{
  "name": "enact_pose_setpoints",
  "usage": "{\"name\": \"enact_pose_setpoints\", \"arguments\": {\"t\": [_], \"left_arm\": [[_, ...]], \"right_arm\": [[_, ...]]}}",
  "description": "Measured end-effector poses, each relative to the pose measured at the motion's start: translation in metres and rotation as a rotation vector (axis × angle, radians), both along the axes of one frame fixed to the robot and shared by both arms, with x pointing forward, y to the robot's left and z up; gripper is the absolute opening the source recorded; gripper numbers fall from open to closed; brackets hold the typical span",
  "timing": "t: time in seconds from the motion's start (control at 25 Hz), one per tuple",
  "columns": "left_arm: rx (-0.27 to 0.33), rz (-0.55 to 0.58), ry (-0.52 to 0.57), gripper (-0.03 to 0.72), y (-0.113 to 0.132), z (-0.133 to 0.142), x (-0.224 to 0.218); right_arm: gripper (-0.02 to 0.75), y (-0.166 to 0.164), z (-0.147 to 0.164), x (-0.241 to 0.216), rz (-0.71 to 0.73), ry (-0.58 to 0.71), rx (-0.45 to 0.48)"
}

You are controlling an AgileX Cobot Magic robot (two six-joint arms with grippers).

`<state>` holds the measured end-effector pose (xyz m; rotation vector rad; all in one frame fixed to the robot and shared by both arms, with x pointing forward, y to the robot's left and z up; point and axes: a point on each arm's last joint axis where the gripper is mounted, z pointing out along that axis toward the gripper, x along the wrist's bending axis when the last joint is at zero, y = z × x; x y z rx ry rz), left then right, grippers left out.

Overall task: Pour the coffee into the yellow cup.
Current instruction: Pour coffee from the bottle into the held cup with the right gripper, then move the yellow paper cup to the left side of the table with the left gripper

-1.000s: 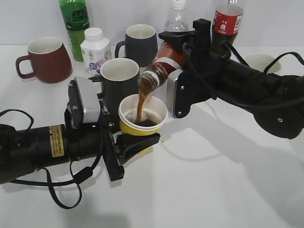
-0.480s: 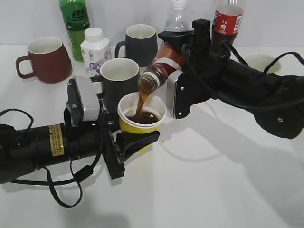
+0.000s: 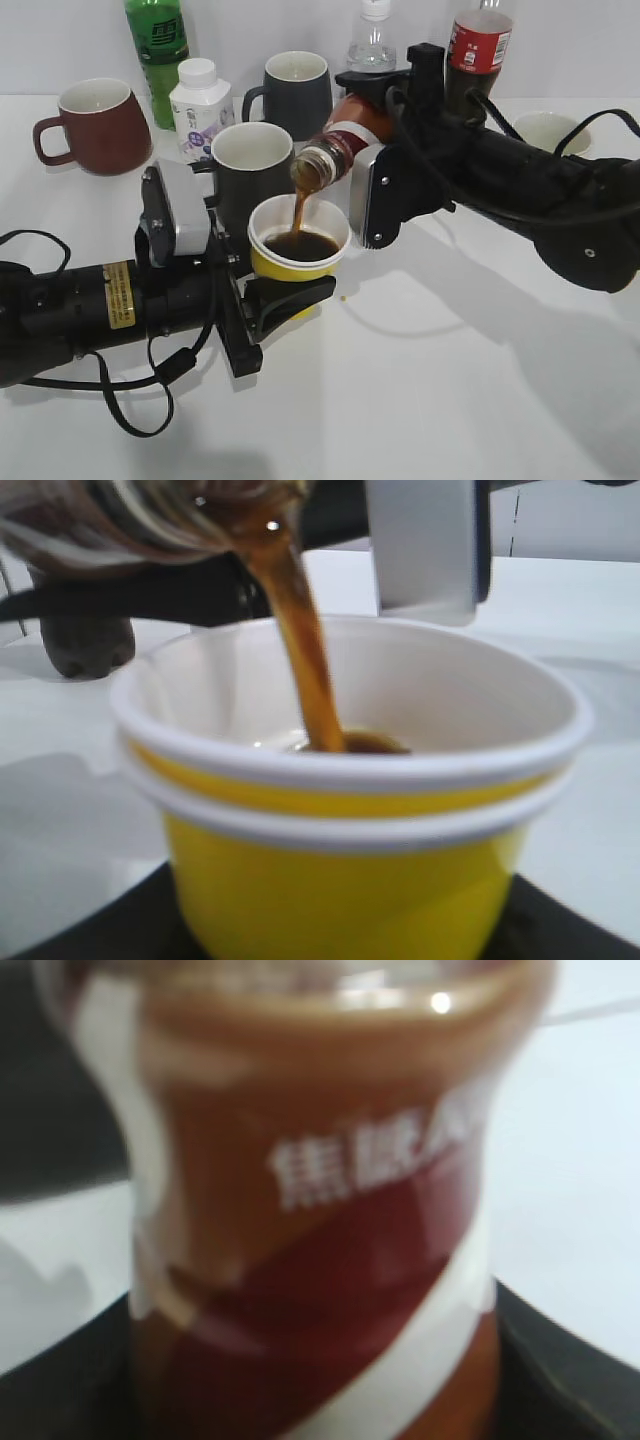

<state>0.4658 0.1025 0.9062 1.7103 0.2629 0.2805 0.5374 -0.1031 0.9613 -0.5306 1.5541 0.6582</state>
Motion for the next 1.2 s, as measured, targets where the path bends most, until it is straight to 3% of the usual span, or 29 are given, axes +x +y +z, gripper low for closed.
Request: {"name": "enact_pose_setpoints", "arguments": {"t": [0.24, 0.44, 0.72, 0.96, 1.2], "left_arm": [[-0.001, 0.0, 0.0, 0.386, 0.0, 0.0, 0.0], [-0.012, 0.011, -0.013, 0.386, 0.001, 0.005, 0.0], [-0.053, 0.056, -0.042, 0.386, 0.004, 0.02, 0.001], [-0.085, 0.195, -0.006, 0.386, 0.016, 0.024, 0.001], [-0.156, 0.357, -0.007, 0.386, 0.032, 0.041, -0.002]], "right_arm": [[0.501, 0.0, -0.004, 0.0, -0.01, 0.103, 0.053], [0.501, -0.001, -0.004, 0.0, -0.02, 0.209, 0.161], [0.501, -0.007, -0.003, 0.006, -0.129, 0.443, 0.475], [0.501, -0.015, -0.002, 0.012, -0.238, 0.59, 0.739], [0.501, -0.018, -0.003, 0.013, -0.274, 0.72, 0.932]]}}
